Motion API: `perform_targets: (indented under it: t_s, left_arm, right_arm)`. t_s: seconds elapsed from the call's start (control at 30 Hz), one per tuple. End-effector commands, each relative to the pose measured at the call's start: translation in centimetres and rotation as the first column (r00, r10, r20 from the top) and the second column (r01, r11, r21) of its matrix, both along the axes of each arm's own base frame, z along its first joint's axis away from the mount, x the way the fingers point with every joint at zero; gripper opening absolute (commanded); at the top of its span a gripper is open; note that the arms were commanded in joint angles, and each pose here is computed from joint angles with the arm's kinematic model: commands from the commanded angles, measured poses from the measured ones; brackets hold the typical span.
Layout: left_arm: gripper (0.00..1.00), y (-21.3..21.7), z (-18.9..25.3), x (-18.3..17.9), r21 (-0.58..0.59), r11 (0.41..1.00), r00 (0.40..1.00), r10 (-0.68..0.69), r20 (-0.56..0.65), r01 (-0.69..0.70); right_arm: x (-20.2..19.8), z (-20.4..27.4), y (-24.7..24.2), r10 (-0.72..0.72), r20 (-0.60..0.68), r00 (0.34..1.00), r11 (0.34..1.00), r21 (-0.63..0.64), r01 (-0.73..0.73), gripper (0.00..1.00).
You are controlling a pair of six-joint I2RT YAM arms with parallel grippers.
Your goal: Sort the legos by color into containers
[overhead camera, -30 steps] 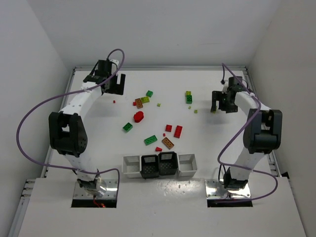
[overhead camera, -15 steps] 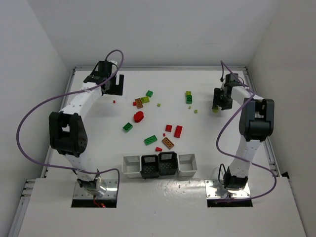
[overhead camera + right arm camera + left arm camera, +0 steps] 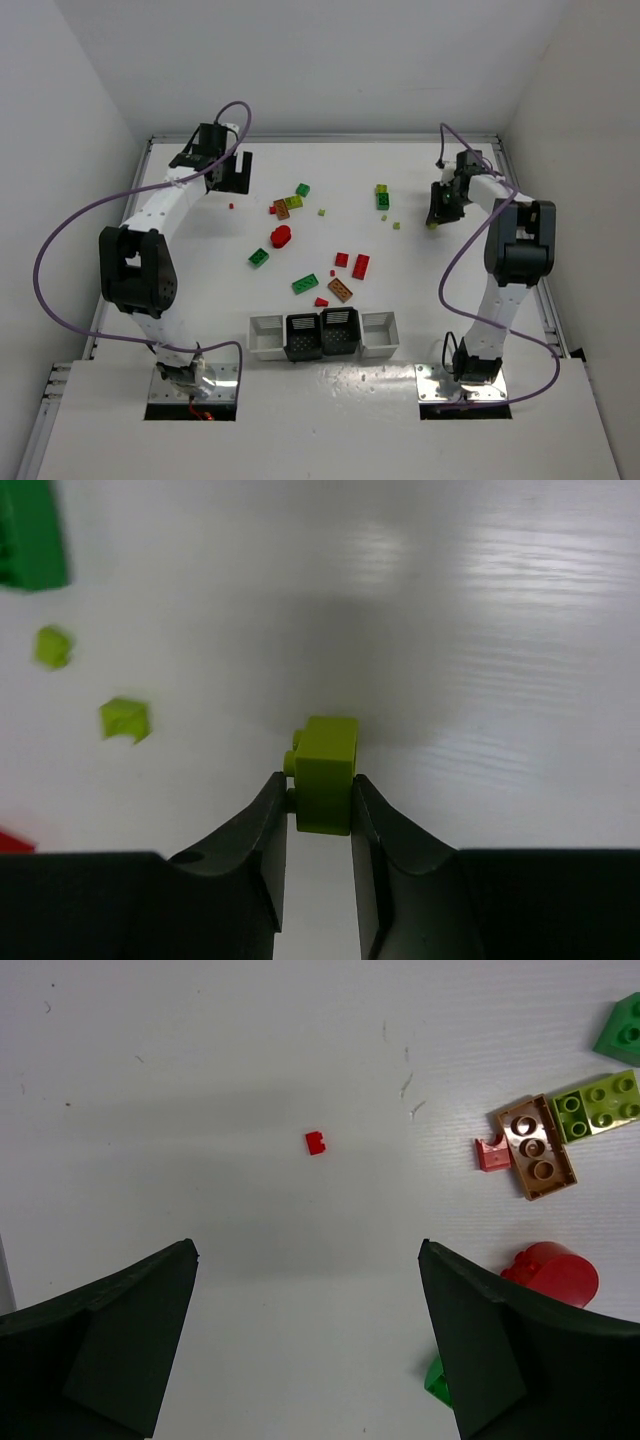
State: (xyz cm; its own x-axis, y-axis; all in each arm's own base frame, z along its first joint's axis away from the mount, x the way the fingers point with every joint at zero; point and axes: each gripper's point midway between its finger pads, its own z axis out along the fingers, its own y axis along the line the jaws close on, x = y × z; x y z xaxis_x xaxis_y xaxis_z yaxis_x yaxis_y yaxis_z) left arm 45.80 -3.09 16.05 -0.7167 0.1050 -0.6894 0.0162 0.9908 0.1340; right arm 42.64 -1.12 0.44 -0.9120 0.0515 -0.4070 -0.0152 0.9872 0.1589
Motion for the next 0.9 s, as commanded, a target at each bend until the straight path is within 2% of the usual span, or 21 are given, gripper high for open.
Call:
perform_targets:
  t_s: [0.0, 0.03, 0.07, 0.1, 0.2, 0.27, 0.3, 0.33, 0.37, 0.43, 0.5, 0.6, 0.63, 0.67, 0.77, 0.8, 0.87]
  left_arm:
    - [0.99, -0.8, 0.7, -0.2, -0.025, 0.998, 0.998, -0.058, 0.014, 0.058]
    - [0.99, -1.2, 0.2, -0.5, -0.036, 0.996, 0.997, -0.081, 0.002, 0.081]
    - [0.99, -1.3, 0.7, -0.5, -0.039, 0.995, 0.995, -0.096, 0.011, 0.097]
    - [0.99, -1.5, 0.2, -0.8, -0.045, 0.994, 0.995, -0.103, 0.000, 0.103]
    - [0.99, -1.4, -0.2, -1.0, -0.050, 0.991, 0.992, -0.126, -0.010, 0.125]
    - [0.99, -1.9, -0.9, -1.2, -0.067, 0.986, 0.987, -0.157, -0.029, 0.155]
    - [0.99, -1.5, -0.9, -1.1, -0.067, 0.987, 0.989, -0.148, -0.029, 0.146]
    - [0.99, -1.5, -0.9, -1.1, -0.067, 0.987, 0.989, -0.148, -0.029, 0.146]
    - [0.99, -1.5, -1.7, -1.3, -0.068, 0.987, 0.988, -0.148, -0.048, 0.144]
    - [0.99, -1.0, -2.0, -1.0, -0.055, 0.993, 0.993, -0.106, -0.045, 0.104]
    - [0.99, -1.0, -2.5, -0.9, -0.061, 0.994, 0.993, -0.099, -0.057, 0.096]
    - [0.99, -1.4, -2.5, -1.0, -0.077, 0.991, 0.992, -0.114, -0.057, 0.110]
    - [0.99, -1.7, -2.5, -1.0, -0.091, 0.988, 0.990, -0.127, -0.057, 0.121]
    - [0.99, -1.7, -2.1, -1.0, -0.091, 0.988, 0.991, -0.127, -0.048, 0.122]
    - [0.99, -2.5, -2.7, -1.6, -0.134, 0.981, 0.986, -0.152, -0.068, 0.142]
    - [0.99, -3.3, -2.8, -1.9, -0.151, 0.977, 0.983, -0.165, -0.077, 0.153]
    - [0.99, -4.0, -2.7, -2.3, -0.183, 0.967, 0.978, -0.195, -0.075, 0.179]
  right_arm:
    - [-0.1, 6.4, 4.6, 0.288, 0.166, 0.943, 0.944, 0.114, -0.309, 0.09]
    - [-1.9, 7.1, 6.6, 0.366, 0.171, 0.915, 0.903, 0.173, -0.394, 0.08]
    - [-2.7, 7.8, 7.3, 0.424, 0.194, 0.885, 0.874, 0.170, -0.456, 0.06]
    - [-3.3, 9.7, 7.8, 0.514, 0.260, 0.817, 0.825, 0.110, -0.554, 0.04]
    - [-6.1, 11.7, 9.7, 0.622, 0.310, 0.719, 0.727, 0.111, -0.677, 0.02]
    - [-8.5, 13.7, 11.4, 0.727, 0.379, 0.572, 0.596, 0.064, -0.800, 0.02]
    - [-9.8, 14.4, 12.4, 0.732, 0.394, 0.556, 0.570, 0.093, -0.816, 0.02]
    - [-11.2, 14.6, 13.2, 0.773, 0.440, 0.457, 0.482, 0.060, -0.874, 0.00]
    - [-12.7, 16.0, 13.6, 0.791, 0.468, 0.395, 0.441, 0.013, -0.897, 0.00]
    - [-14.9, 15.9, 14.7, 0.831, 0.486, 0.271, 0.343, -0.064, -0.937, 0.00]
    - [-17.0, 17.1, 15.5, 0.844, 0.508, 0.173, 0.278, -0.138, -0.951, 0.00]
    - [-19.7, 17.3, 15.8, 0.863, 0.497, 0.086, 0.197, -0.175, -0.965, 0.00]
    - [-20.5, 17.4, 16.1, 0.867, 0.498, 0.023, 0.143, -0.204, -0.968, 0.00]
    - [-21.8, 17.3, 15.9, 0.873, 0.487, 0.021, 0.121, -0.175, -0.977, 0.00]
    - [-24.0, 17.1, 15.8, 0.882, 0.469, -0.055, 0.043, -0.195, -0.980, 0.00]
    - [-25.2, 16.8, 15.8, 0.884, 0.464, -0.061, 0.023, -0.172, -0.985, 0.00]
    - [-26.3, 17.2, 15.8, 0.881, 0.465, -0.084, 0.005, -0.188, -0.982, 0.00]
